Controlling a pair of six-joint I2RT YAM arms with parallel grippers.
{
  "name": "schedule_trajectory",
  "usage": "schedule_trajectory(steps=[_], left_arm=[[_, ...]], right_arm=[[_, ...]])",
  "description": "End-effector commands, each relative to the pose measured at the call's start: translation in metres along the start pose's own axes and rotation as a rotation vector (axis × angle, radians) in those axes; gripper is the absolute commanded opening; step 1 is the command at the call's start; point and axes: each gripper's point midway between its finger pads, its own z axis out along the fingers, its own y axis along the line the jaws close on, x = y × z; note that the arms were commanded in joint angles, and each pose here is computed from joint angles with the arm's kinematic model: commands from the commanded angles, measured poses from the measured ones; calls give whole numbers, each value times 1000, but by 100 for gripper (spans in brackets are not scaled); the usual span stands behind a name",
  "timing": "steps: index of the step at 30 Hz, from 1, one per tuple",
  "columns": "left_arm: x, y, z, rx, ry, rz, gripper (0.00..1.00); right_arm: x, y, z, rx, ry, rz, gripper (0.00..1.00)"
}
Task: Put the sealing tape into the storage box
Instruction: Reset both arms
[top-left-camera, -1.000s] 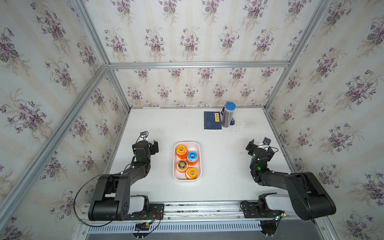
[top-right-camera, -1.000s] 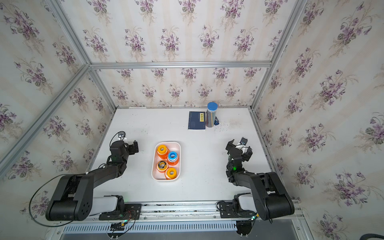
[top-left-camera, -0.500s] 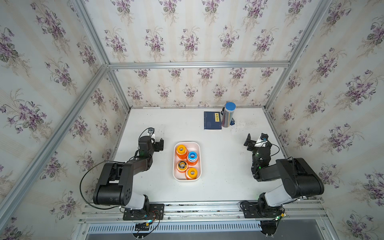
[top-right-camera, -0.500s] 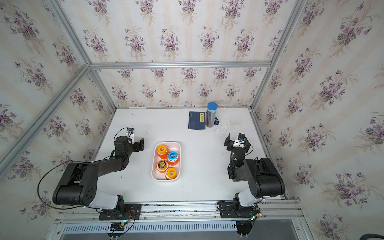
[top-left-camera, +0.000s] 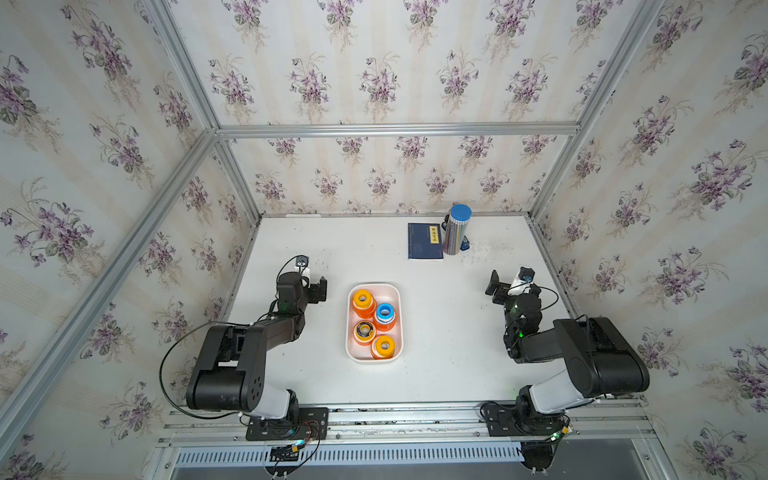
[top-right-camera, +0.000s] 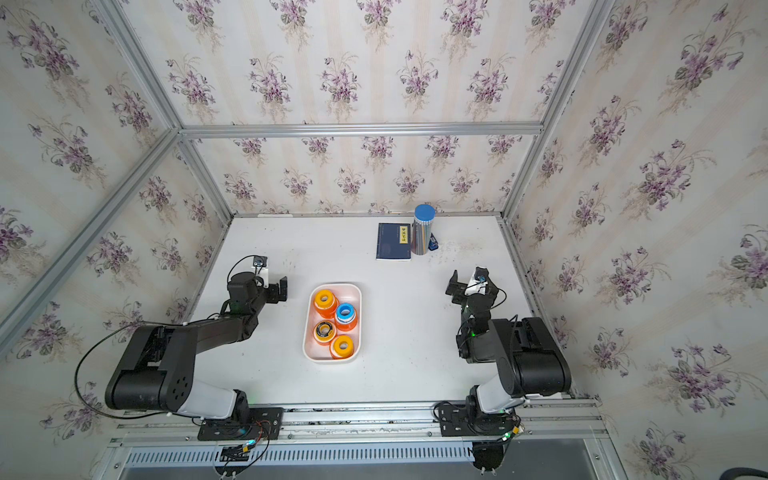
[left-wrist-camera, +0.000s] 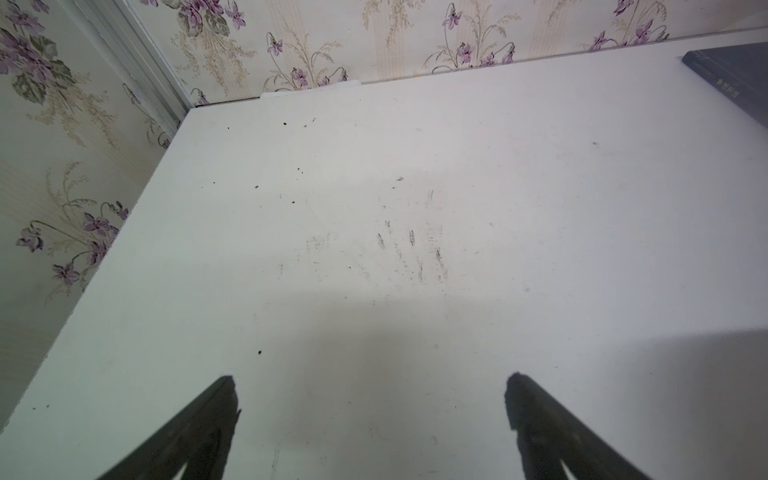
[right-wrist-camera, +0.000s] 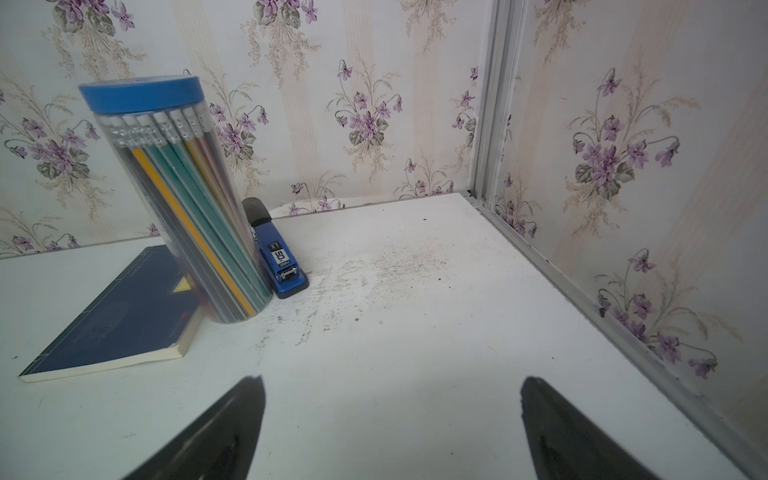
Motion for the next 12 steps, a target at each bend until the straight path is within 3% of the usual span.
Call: schedule_trajectory(steps=[1, 12], left_arm=[[-4, -1, 0, 9, -15, 6, 100], [-4, -2, 0, 9, -16, 6, 100]], right_arm=[[-1, 1, 0, -2, -6, 13, 100], [-2, 2, 0, -9, -7, 8, 100]])
